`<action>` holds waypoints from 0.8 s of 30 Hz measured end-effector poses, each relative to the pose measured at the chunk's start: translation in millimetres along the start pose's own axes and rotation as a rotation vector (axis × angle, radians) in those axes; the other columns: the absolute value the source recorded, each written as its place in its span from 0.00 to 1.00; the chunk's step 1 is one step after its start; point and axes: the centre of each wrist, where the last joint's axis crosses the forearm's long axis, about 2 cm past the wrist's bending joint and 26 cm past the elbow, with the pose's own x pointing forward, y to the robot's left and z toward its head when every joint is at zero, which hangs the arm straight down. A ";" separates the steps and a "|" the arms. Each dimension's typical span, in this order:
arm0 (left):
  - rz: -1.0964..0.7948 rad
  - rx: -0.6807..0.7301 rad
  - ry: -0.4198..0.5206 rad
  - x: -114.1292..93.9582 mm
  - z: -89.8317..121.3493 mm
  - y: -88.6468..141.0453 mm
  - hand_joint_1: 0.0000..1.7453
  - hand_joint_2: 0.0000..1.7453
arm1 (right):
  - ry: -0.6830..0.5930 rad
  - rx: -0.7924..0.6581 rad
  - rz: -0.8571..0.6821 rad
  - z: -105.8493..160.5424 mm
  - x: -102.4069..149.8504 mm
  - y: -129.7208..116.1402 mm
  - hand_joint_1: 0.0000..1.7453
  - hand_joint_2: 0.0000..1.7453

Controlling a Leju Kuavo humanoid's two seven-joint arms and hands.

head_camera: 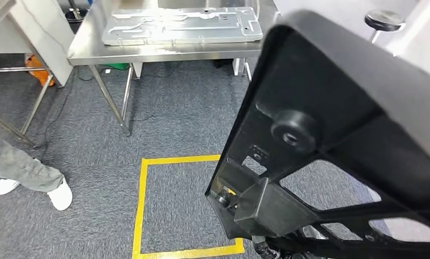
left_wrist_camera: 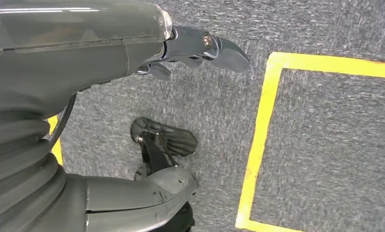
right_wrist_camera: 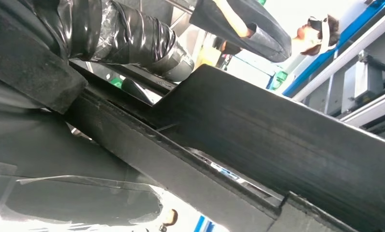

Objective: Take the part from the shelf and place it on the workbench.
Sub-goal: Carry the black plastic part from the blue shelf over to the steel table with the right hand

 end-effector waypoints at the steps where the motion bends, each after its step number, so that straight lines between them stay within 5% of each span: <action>1: -0.001 0.000 0.000 0.1 -0.1 -0.1 0.00 1.00 | 0.002 -0.001 0.002 0.2 -0.1 -0.2 1.00 1.00; 24: -0.008 0.002 0.000 -1.0 0.7 3.0 0.00 1.00 | 0.013 -0.031 -0.022 -0.1 -0.1 0.5 1.00 1.00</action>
